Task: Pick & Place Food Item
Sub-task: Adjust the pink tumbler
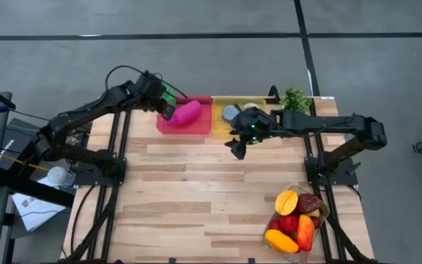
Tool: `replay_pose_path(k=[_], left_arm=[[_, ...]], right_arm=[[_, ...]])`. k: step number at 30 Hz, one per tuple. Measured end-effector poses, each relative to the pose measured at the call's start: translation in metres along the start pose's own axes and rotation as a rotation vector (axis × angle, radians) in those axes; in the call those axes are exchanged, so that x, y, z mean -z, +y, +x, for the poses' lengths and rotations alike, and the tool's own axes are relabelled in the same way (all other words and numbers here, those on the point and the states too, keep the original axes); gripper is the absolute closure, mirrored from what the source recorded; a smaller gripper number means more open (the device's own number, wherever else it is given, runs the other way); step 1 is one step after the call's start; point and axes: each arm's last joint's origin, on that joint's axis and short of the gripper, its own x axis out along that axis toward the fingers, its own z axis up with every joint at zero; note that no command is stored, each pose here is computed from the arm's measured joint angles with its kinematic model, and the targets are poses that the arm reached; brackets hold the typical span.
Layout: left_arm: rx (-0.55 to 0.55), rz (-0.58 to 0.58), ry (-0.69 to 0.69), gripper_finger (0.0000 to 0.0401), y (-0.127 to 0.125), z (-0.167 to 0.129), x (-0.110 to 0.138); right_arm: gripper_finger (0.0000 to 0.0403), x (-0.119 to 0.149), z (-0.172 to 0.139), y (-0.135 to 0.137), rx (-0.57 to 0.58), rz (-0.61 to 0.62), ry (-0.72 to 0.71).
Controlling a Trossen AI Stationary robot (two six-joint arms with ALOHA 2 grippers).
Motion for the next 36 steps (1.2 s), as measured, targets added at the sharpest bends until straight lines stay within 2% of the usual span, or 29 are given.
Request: replay_pose_path(k=[5,11,18,25,31,36], left_arm=[[0.008,-0.016,-0.049,0.0401,0.000,-0.012,-0.012],[0.033,-0.024,-0.108,0.0401,-0.001,-0.026,-0.027],[0.034,0.023,-0.099,0.0401,-0.003,-0.029,-0.042],[0.045,0.054,-0.036,0.0401,-0.014,-0.007,-0.066],[0.062,0.093,-0.095,0.0401,-0.023,-0.008,-0.096],[0.055,0.087,-0.096,0.0401,-0.023,-0.004,-0.108]], right_arm=[[0.0153,-0.009,-0.001,0.000,-0.016,-0.063,-0.090],[0.0153,-0.016,0.018,0.000,-0.013,-0.229,-0.144],[0.0153,-0.025,0.014,-0.018,0.029,-0.181,-0.194],[0.0153,-0.026,0.007,-0.019,0.030,-0.185,-0.203],[0.0153,-0.025,0.007,-0.019,0.029,-0.186,-0.200],[0.0153,-0.024,0.007,-0.020,0.032,-0.187,-0.188]])
